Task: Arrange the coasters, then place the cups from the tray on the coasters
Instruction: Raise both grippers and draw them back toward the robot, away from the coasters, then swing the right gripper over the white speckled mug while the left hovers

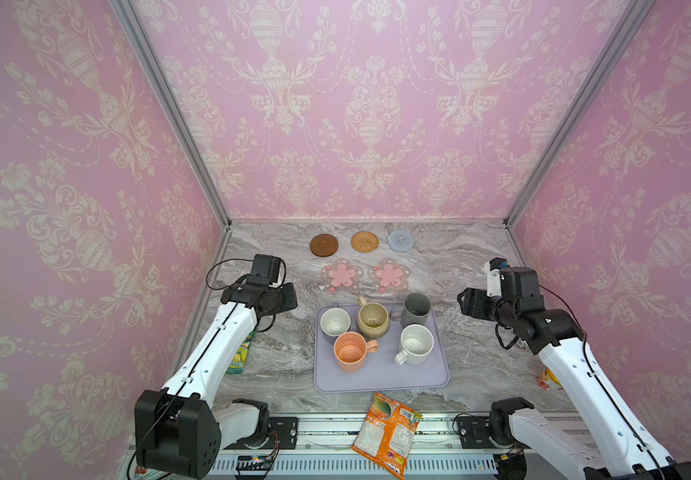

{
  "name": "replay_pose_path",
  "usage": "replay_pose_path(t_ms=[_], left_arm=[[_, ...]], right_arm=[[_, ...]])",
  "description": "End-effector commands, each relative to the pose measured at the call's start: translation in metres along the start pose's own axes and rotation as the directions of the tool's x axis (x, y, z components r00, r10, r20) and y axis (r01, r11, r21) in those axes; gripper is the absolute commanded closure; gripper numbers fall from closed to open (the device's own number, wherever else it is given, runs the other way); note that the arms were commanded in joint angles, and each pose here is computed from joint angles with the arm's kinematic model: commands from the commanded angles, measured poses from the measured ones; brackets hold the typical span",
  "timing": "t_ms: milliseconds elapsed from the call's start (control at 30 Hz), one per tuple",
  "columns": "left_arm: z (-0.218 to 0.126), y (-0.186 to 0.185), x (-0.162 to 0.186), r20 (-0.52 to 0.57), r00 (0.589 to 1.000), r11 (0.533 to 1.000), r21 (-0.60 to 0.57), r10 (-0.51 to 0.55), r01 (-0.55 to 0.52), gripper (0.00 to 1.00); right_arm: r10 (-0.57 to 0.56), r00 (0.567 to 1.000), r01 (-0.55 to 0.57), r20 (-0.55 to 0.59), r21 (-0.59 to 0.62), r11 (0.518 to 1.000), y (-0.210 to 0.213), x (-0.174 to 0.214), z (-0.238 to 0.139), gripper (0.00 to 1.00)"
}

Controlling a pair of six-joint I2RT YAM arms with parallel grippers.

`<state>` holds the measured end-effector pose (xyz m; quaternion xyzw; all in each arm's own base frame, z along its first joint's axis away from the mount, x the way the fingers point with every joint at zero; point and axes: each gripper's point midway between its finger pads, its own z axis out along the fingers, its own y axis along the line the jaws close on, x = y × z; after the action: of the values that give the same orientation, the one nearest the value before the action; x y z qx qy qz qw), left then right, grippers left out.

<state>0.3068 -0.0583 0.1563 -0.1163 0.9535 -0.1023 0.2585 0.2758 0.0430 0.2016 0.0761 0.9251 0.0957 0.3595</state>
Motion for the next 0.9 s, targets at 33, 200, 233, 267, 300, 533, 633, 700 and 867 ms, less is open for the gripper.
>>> replay_pose_path(t_ms=[33, 200, 233, 267, 300, 533, 633, 700, 867], left_arm=[[-0.008, -0.016, -0.003, 0.005, 1.000, 1.000, 0.025, 0.014, -0.014, 0.61], [-0.012, -0.024, 0.007, -0.019, 0.997, 0.997, 0.000, 0.080, -0.080, 0.62], [-0.013, -0.024, 0.009, -0.023, 0.995, 0.995, -0.016, 0.096, -0.096, 0.62], [-0.013, -0.023, 0.011, -0.024, 0.994, 0.994, -0.029, 0.107, -0.108, 0.62], [-0.015, -0.024, 0.012, -0.023, 0.993, 0.992, -0.040, 0.118, -0.119, 0.62], [-0.021, -0.022, 0.024, -0.012, 0.995, 0.995, -0.036, 0.097, -0.098, 0.62], [-0.021, -0.020, 0.030, -0.008, 0.996, 0.995, -0.039, 0.090, -0.091, 0.62], [-0.021, -0.018, 0.034, -0.011, 0.996, 0.995, -0.045, 0.084, -0.085, 0.62], [-0.021, -0.015, 0.041, -0.025, 0.996, 0.994, -0.057, 0.088, -0.089, 0.62]], right_arm=[[-0.009, 0.999, 0.008, -0.047, -0.031, 0.999, 0.005, 0.007, -0.006, 0.24], [0.052, 0.998, -0.055, -0.045, -0.049, 0.997, 0.004, 0.022, -0.018, 0.25], [0.073, 0.996, -0.075, -0.042, -0.049, 0.996, 0.003, 0.027, -0.020, 0.26], [0.093, 0.995, -0.095, -0.039, -0.055, 0.994, 0.003, 0.031, -0.023, 0.26], [0.110, 0.993, -0.113, -0.038, -0.070, 0.991, 0.004, 0.036, -0.026, 0.27], [0.191, 0.979, -0.198, -0.069, -0.118, 0.973, 0.007, 0.076, -0.049, 0.31], [0.195, 0.975, -0.207, -0.112, -0.116, 0.971, 0.007, 0.092, -0.051, 0.32], [0.184, 0.973, -0.201, -0.142, -0.121, 0.972, 0.008, 0.102, -0.052, 0.33], [0.142, 0.964, -0.180, -0.224, -0.156, 0.971, 0.017, 0.122, -0.054, 0.33]])
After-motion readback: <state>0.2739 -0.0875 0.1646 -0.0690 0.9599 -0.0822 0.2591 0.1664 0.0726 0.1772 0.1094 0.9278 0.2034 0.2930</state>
